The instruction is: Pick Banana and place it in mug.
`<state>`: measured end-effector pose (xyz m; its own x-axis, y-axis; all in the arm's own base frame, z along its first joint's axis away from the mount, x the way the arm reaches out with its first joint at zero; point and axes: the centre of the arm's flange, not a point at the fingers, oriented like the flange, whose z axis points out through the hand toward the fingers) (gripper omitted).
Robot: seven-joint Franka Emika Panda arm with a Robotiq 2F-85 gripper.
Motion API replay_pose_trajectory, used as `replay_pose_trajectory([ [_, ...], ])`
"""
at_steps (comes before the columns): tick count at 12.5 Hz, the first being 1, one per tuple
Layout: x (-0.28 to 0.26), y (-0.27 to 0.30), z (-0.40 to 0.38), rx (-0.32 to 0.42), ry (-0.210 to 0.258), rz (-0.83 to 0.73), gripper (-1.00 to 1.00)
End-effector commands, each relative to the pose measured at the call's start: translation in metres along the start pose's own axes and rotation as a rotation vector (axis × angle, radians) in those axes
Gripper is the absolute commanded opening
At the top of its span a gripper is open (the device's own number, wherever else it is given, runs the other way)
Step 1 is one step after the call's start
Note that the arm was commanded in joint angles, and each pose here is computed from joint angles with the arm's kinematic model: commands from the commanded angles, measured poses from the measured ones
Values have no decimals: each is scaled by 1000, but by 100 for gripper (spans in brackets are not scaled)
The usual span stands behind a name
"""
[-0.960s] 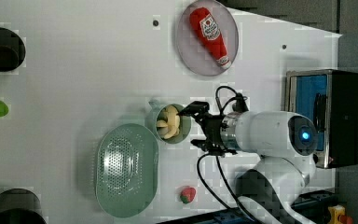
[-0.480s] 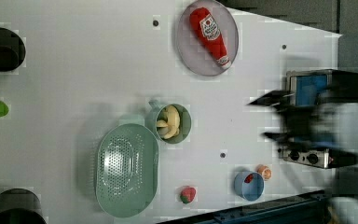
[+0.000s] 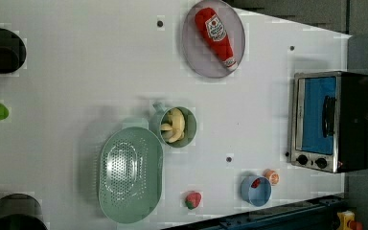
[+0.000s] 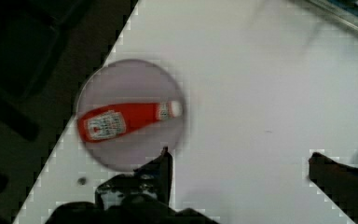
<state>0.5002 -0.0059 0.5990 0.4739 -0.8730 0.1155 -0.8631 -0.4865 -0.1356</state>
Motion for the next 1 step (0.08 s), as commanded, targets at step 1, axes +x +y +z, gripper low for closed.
replay_pose_trajectory([
  [1, 23, 16, 21, -120, -75, -170, 100],
])
